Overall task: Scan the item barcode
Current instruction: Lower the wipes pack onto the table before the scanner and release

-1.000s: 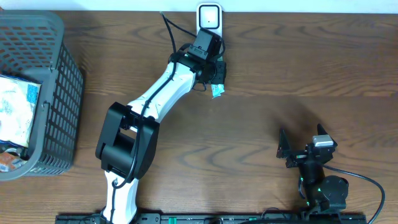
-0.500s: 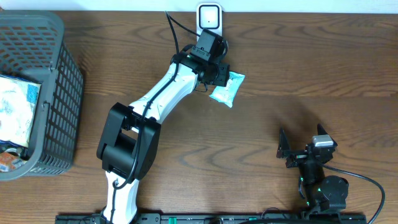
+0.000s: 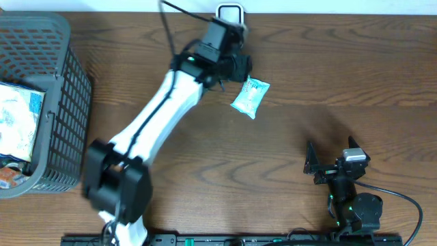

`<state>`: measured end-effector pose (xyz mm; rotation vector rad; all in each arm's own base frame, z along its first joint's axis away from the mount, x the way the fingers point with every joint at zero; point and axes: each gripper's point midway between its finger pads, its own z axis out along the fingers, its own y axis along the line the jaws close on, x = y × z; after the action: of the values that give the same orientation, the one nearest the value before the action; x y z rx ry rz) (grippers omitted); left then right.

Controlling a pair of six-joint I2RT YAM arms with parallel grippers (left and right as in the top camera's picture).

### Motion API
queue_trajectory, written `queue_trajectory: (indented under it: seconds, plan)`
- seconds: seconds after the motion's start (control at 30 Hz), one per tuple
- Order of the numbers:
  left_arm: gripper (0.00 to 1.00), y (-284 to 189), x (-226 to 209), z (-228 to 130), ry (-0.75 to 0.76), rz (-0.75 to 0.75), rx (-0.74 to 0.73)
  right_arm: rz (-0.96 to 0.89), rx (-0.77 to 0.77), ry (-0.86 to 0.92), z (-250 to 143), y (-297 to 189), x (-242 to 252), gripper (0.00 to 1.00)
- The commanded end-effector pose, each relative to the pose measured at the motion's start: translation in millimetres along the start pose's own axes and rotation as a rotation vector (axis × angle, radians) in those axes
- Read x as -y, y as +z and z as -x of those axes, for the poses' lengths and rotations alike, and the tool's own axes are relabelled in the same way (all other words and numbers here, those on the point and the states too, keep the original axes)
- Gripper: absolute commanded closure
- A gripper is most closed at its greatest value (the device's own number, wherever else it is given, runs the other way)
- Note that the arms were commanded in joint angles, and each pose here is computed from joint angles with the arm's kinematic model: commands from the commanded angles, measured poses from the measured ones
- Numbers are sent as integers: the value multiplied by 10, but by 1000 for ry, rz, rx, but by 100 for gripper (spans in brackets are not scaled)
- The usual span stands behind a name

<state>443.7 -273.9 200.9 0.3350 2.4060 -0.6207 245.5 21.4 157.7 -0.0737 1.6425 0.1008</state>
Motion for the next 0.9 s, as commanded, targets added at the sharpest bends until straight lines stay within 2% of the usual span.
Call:
queue_trajectory:
  seconds: [0.0, 0.07, 0.1, 0.6, 0.87]
  plan:
    - [53, -43, -323, -13, -8, 138, 2, 14, -1, 6, -6, -1, -30, 1]
    - [77, -10, -533, -106, -14, 244, -27, 14, -1, 6, -6, -1, -30, 0]
    - [92, 15, -587, -152, -15, 268, -43, 14, -1, 6, -6, -1, -30, 1]
    - [92, 867, -1009, -1039, -181, 363, -297, 14, -1, 6, -6, -1, -30, 1]
    - [92, 970, -811, -1173, -220, 288, -341, 14, -1, 6, -6, -1, -30, 1]
